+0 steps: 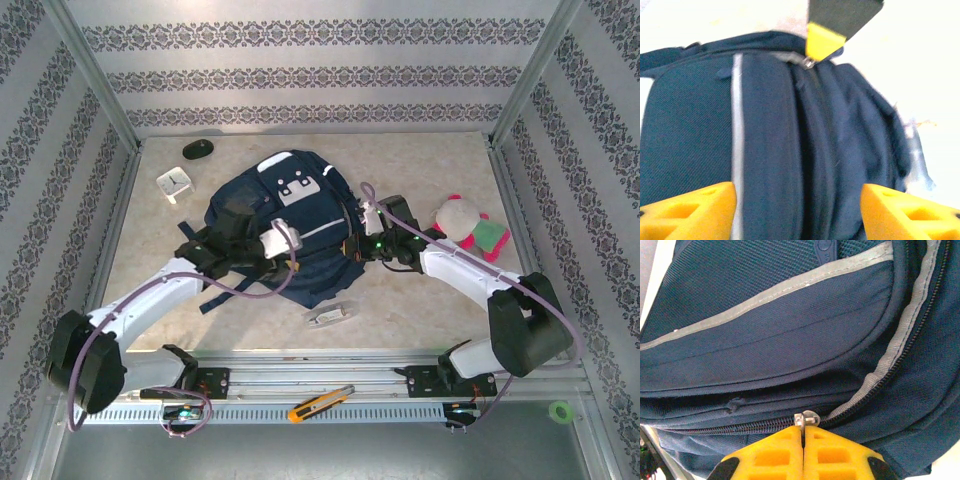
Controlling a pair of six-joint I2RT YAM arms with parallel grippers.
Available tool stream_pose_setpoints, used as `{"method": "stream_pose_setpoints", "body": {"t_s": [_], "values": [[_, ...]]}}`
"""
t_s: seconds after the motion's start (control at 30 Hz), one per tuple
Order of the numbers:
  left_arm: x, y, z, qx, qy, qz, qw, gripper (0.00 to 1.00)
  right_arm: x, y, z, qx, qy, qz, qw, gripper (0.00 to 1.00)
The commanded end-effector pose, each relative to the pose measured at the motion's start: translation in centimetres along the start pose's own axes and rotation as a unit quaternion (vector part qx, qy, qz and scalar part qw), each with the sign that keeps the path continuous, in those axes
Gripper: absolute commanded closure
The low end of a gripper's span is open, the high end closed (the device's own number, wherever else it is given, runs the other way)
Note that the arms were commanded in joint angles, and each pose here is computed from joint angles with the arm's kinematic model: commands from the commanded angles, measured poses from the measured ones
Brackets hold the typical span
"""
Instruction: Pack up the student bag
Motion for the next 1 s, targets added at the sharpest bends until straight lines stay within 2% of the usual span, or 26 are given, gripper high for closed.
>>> {"method": "stream_pose_setpoints", "body": {"t_s": [0.0, 0.2, 0.33, 0.4, 0.43, 0.47, 0.5, 0.53, 0.6, 0.83, 0.97], "values": [[-2.3, 2.3, 1.8, 0.035, 0.036, -0.005, 0.999, 0.28, -0.3, -0.1, 0.2, 0.000, 0.003, -0.006, 1.000, 1.00], [-6.4, 2.6, 2.8, 0.058, 0.056, 0.019, 0.997, 0.23, 0.2, 0.1, 0.7, 0.006, 0.009, -0.010, 1.000, 1.00], [-7.3, 2.0, 2.6, 0.055, 0.042, 0.033, 0.997, 0.29, 0.2, 0.0, 0.6, 0.005, 0.009, -0.011, 1.000, 1.00], [-7.6, 1.3, 2.1, 0.047, 0.030, 0.049, 0.997, 0.37, 0.3, -0.1, 0.5, 0.004, 0.008, -0.011, 1.000, 1.00], [-7.4, 1.0, 1.9, 0.039, 0.026, 0.056, 0.997, 0.47, 0.3, -0.1, 0.3, 0.003, 0.005, -0.013, 1.000, 1.00], [-6.9, 0.5, 1.5, 0.022, 0.029, 0.058, 0.998, 0.72, 0.5, -0.1, -0.1, 0.000, 0.001, -0.017, 1.000, 1.00], [-6.4, 0.6, 1.1, 0.009, 0.028, 0.051, 0.998, 0.85, 0.6, -0.2, -0.3, -0.003, -0.001, -0.017, 1.000, 1.00], [-5.9, 0.6, 0.7, -0.005, 0.026, 0.042, 0.999, 0.93, 0.8, -0.2, -0.5, -0.007, -0.004, -0.019, 1.000, 1.00], [-4.8, 0.9, 0.0, -0.029, 0.014, 0.022, 0.999, 1.00, 0.9, -0.3, -0.7, -0.012, -0.005, -0.024, 1.000, 1.00], [-0.9, 1.9, 0.1, -0.027, 0.009, -0.079, 0.996, 1.00, -0.1, -2.2, 0.3, -0.002, 0.013, -0.005, 1.000, 1.00], [-1.0, 2.1, 0.7, -0.014, 0.009, -0.101, 0.995, 1.00, -1.2, -3.2, 1.2, 0.008, 0.031, 0.016, 0.999, 1.00]]}}
Point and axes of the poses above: each hand's point on the last joint's axis, 136 mm out from that joint toward the fingers, its own x axis back along the fingers, its own z axis along the line the jaws close on, y = z × x, the point moved 3 cm from there along x, back along the fingers, and after that the axes turned 14 degrees about -x, right-handed, at the moved point
